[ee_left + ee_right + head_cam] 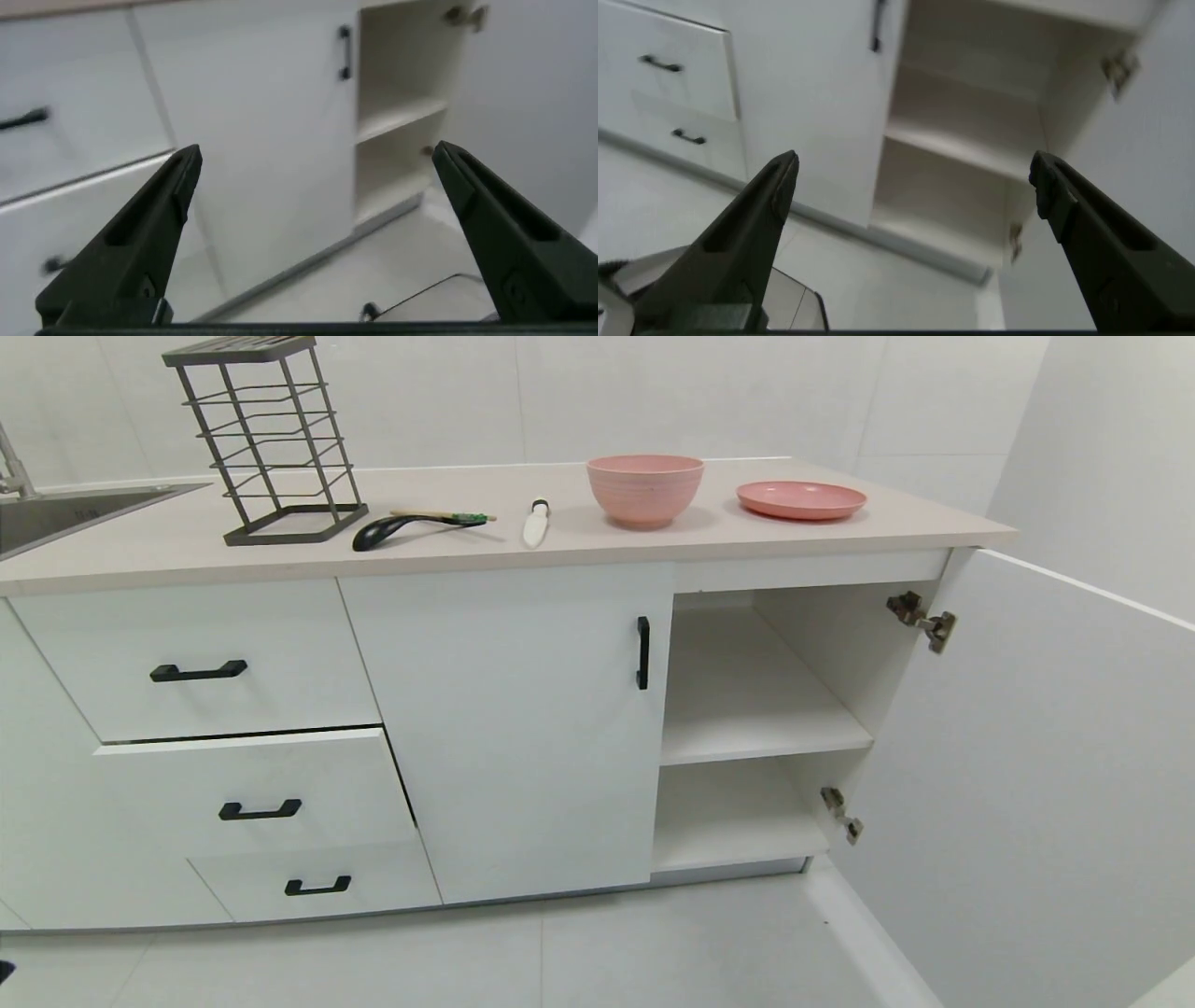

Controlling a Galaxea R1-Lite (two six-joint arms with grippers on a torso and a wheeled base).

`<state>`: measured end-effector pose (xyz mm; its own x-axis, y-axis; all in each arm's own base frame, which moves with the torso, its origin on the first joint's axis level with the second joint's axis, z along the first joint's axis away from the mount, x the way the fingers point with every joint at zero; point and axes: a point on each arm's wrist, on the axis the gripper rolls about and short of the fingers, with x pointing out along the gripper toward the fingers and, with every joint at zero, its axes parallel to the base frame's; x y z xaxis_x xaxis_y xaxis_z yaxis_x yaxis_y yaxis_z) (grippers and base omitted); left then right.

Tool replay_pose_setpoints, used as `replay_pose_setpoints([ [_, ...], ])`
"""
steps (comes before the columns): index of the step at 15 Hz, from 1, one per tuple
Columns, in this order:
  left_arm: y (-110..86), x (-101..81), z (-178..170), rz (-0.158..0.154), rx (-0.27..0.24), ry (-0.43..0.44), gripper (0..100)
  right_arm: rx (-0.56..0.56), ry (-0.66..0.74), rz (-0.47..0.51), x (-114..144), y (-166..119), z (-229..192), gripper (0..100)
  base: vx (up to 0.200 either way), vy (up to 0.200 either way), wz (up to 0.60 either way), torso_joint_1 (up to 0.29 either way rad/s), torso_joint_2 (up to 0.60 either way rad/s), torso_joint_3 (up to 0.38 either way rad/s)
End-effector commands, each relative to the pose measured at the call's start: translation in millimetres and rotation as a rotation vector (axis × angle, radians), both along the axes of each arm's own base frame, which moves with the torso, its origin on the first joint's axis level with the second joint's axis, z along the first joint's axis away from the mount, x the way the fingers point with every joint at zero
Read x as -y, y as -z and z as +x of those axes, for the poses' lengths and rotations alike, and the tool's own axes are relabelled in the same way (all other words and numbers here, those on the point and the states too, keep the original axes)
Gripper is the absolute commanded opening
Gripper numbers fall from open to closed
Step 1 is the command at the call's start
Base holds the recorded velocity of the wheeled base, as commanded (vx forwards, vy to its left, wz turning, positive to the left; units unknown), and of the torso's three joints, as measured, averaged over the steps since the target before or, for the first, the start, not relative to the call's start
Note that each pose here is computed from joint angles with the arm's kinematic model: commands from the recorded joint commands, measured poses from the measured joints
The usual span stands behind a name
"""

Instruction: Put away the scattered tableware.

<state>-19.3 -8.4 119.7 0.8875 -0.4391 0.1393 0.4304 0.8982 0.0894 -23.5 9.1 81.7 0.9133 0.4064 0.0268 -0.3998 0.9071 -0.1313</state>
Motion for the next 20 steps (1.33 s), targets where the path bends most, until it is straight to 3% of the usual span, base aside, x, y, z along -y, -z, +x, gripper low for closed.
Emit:
replay_pose_setpoints([
  [1,23.1,-0.7,-7.1,0.021,0.059,-0.123,100,-0.018,0.077,0.048,1.6,0.7,-0.1,100,0.000,0.000,0.00,0.000,0.00,0.000],
  [2,33.6,-2.7,-4.7,0.040,-0.032,-0.216,100,-0.020,0.145,0.059,3.0,0.9,0.5,100,0.000,0.000,0.00,0.000,0.00,0.000],
  [3,38.2,-3.3,-4.3,0.041,-0.075,-0.243,100,-0.019,0.196,0.061,4.1,0.6,0.6,100,0.000,0.000,0.00,0.000,0.00,0.000],
  [6,37.8,-6.1,-3.9,0.032,-0.075,-0.368,100,-0.042,0.350,0.070,7.6,4.4,1.6,100,0.000,0.000,0.00,0.000,0.00,0.000],
  [7,38.1,-8.1,-3.5,0.012,-0.082,-0.457,100,-0.060,0.401,0.094,8.7,5.5,1.6,100,0.000,0.000,0.00,0.000,0.00,0.000],
  [9,38.1,-8.0,-3.7,0.015,-0.079,-0.451,100,-0.060,0.400,0.097,8.7,5.5,1.6,100,0.000,0.000,0.00,0.000,0.00,0.000],
  [10,43.3,-7.0,-3.4,0.027,-0.131,-0.405,100,-0.063,0.400,0.105,8.7,5.7,1.6,100,0.000,0.000,0.00,0.000,0.00,0.000],
  [11,44.2,-6.4,-3.6,0.025,-0.139,-0.374,100,-0.069,0.400,0.121,8.7,5.8,1.6,100,0.000,0.000,0.00,0.000,0.00,0.000],
  [13,43.9,-6.4,-3.6,0.015,-0.139,-0.373,100,-0.071,0.400,0.125,8.7,6.0,1.5,100,0.000,0.000,0.00,0.000,0.00,0.000],
  [14,44.2,-6.4,-3.4,-0.026,-0.155,-0.371,100,-0.071,0.400,0.125,8.7,6.0,1.5,100,0.000,0.000,0.00,0.000,0.00,0.000],
  [15,44.2,-6.5,-3.6,-0.040,-0.157,-0.372,100,-0.071,0.400,0.125,8.7,6.0,1.5,100,0.000,0.000,0.00,0.000,0.00,0.000],
  [20,44.4,-6.8,-3.4,-0.046,-0.161,-0.387,100,-0.071,0.400,0.127,8.7,6.0,1.5,100,0.000,0.000,0.00,0.000,0.00,0.000],
])
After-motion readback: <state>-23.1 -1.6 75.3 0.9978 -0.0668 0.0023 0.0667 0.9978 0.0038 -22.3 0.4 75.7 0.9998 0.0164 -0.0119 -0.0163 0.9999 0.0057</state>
